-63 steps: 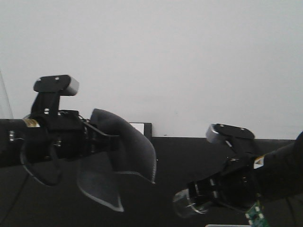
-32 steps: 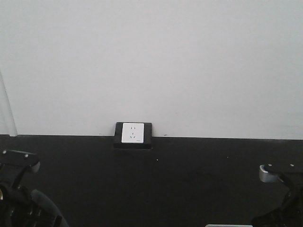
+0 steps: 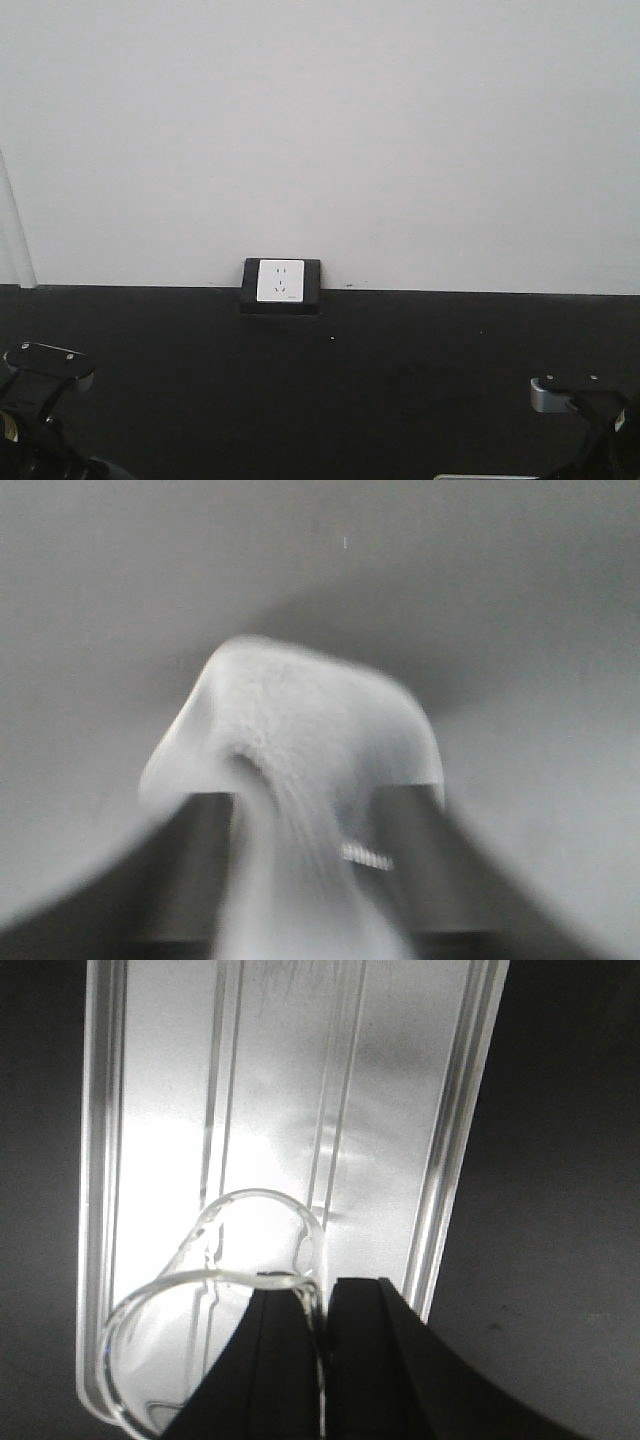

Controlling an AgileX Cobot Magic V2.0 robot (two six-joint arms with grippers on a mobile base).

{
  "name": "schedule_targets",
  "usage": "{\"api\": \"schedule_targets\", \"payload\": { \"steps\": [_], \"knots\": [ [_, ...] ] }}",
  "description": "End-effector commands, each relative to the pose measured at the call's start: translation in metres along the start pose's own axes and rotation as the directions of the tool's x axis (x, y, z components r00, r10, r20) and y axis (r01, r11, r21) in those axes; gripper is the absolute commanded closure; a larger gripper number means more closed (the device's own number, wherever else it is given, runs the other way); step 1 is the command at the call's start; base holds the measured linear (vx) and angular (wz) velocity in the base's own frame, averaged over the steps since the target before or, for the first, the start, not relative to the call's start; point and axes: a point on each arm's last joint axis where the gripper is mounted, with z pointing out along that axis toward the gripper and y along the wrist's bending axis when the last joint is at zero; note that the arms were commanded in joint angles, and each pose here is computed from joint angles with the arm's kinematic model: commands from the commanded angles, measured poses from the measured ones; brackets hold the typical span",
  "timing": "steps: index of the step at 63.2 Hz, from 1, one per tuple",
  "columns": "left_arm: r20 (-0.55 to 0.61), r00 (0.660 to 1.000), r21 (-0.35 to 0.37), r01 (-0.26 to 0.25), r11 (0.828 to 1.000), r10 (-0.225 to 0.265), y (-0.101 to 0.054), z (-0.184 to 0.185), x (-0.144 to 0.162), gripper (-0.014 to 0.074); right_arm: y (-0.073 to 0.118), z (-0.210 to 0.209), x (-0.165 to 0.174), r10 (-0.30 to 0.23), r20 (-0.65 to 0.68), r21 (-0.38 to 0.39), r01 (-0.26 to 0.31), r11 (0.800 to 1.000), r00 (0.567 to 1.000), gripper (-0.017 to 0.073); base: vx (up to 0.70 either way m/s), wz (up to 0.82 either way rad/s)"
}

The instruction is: Wipe beaker with gray cloth and return to tray

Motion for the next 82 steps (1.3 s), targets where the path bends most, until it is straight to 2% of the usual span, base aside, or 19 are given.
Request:
{"api": "schedule_targets", "payload": {
  "steps": [1, 19, 35, 48, 68, 82],
  "knots": [
    [0.108, 0.994, 0.009, 0.011, 1.0, -0.012, -0.002, -0.031, -0.012, -0.0025, 0.0, -0.012, -0.005, -0.006, 0.06, 0.016, 0.005, 1.0, 0.998, 0.057, 0.0, 0.0],
    [0.218, 0.976, 0.034, 0.013, 0.999, -0.02, -0.004, -0.07, -0.007, -0.0006, -0.006, 0.013, -0.02, 0.018, -0.028, 0.025, -0.017, 1.0, 0.999, 0.057, 0.0, 0.0],
    [0.234, 0.972, 0.035, 0.011, 0.999, -0.019, -0.004, -0.076, -0.005, 0.0025, -0.007, 0.017, -0.033, 0.019, -0.037, 0.021, -0.018, 1.0, 0.999, 0.0542, 0.0, 0.0],
    [0.239, 0.971, 0.035, 0.011, 0.999, -0.019, -0.005, -0.076, -0.006, 0.0029, -0.006, 0.017, -0.032, 0.019, -0.043, 0.013, -0.019, 1.0, 0.999, 0.0454, 0.0, 0.0],
    [0.246, 0.969, 0.035, 0.01, 0.999, -0.019, -0.005, -0.077, -0.006, 0.0029, -0.006, 0.017, -0.032, 0.019, -0.042, 0.013, -0.019, 1.0, 0.999, 0.0259, 0.0, 0.0],
    [0.246, 0.969, 0.035, 0.01, 0.999, -0.018, -0.004, -0.077, -0.006, 0.0029, -0.004, 0.01, -0.028, 0.019, -0.058, 0.008, -0.019, 1.0, 0.998, 0.0228, 0.0, 0.0]
  ]
}}
